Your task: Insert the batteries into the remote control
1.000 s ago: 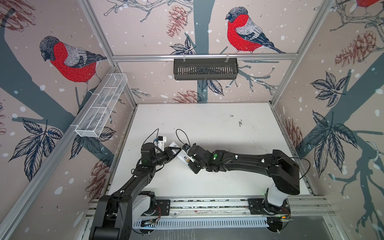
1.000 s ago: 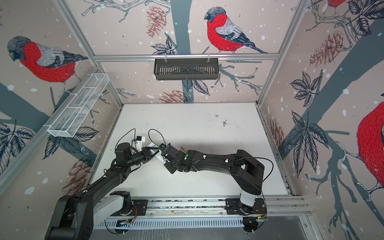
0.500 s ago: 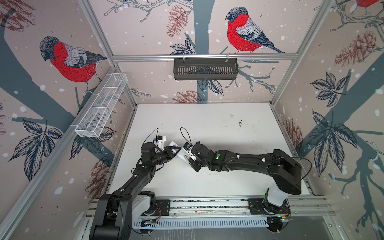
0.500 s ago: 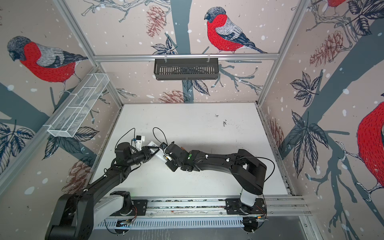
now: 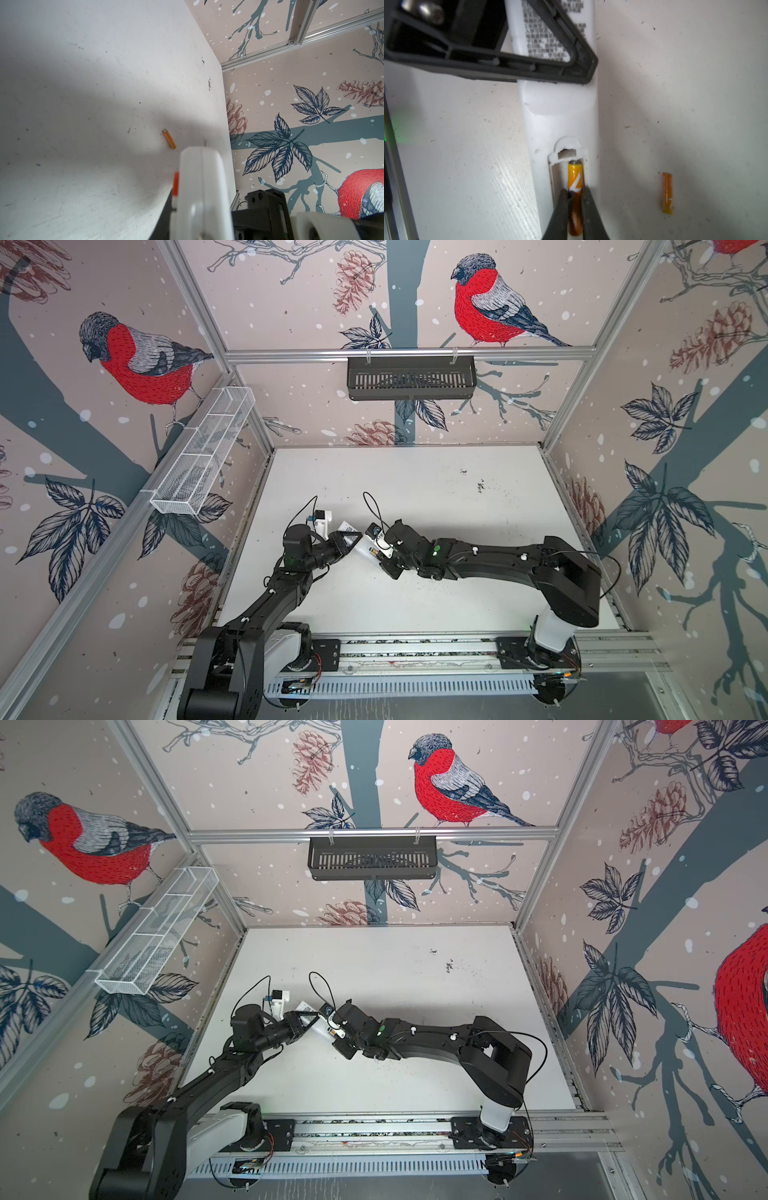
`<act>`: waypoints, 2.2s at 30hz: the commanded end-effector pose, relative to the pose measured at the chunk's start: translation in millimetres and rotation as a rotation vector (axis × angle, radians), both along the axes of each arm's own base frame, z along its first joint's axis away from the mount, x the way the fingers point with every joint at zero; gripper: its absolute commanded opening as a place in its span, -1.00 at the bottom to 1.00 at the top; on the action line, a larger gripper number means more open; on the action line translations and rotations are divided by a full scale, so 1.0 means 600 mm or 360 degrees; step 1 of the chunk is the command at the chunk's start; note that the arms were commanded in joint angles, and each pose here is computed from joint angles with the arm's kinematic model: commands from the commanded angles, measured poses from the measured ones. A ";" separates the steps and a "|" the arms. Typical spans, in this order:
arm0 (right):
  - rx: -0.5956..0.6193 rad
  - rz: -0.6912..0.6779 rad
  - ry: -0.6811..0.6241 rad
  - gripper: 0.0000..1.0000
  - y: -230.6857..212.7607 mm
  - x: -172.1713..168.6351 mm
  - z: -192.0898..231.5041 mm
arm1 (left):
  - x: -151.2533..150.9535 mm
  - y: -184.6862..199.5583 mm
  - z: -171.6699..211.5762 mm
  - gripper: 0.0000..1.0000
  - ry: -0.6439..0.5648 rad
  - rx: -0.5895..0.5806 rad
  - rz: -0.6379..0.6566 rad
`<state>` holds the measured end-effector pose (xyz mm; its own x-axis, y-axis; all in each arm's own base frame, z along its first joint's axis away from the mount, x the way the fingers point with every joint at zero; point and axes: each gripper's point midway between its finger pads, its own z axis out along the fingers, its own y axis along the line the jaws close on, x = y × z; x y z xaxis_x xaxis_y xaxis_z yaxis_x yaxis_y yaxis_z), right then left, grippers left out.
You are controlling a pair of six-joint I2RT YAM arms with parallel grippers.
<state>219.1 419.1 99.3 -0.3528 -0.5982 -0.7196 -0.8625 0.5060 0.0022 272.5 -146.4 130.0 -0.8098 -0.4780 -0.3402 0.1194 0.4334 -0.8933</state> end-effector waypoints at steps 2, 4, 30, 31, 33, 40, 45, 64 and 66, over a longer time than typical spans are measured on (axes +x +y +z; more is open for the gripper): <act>-0.0010 -0.0079 -0.0083 -0.82 -0.013 0.026 0.001 | -0.051 -0.045 0.043 -1.00 -0.0003 -0.0212 -0.0361; -0.0001 -0.0053 -0.0073 -0.78 -0.015 0.019 0.007 | -0.048 -0.042 0.041 -1.00 -0.0004 -0.0199 -0.0346; 0.0061 0.0053 0.0034 -0.43 -0.032 -0.051 0.073 | -0.031 -0.023 0.040 -1.00 -0.0016 -0.0221 -0.0264; 0.0065 0.0063 0.0042 -0.42 -0.033 -0.054 0.075 | -0.030 -0.023 0.040 -1.00 -0.0017 -0.0221 -0.0261; 0.0074 0.0091 0.0059 -0.39 -0.033 -0.062 0.078 | -0.029 -0.021 0.039 -1.00 -0.0015 -0.0219 -0.0255; 0.0118 0.0158 0.0088 -0.35 -0.032 -0.083 0.093 | -0.024 -0.015 0.035 -1.00 -0.0009 -0.0210 -0.0226; 0.0095 0.0127 0.0086 -0.44 -0.040 -0.081 0.089 | -0.024 -0.014 0.035 -1.00 -0.0008 -0.0209 -0.0220; -0.0005 0.0059 0.0068 -0.58 -0.050 -0.056 0.051 | -0.026 -0.015 0.043 -1.00 -0.0035 -0.0213 -0.0231; -0.0007 0.0074 0.0069 -0.58 -0.048 -0.058 0.050 | -0.026 -0.015 0.043 -1.00 -0.0035 -0.0215 -0.0232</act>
<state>183.9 388.5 128.8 -0.3716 -0.6108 -0.6992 -0.8771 0.4778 0.0488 256.7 -153.7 146.3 -0.8730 -0.4131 -0.2594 0.1385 0.3000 -0.9438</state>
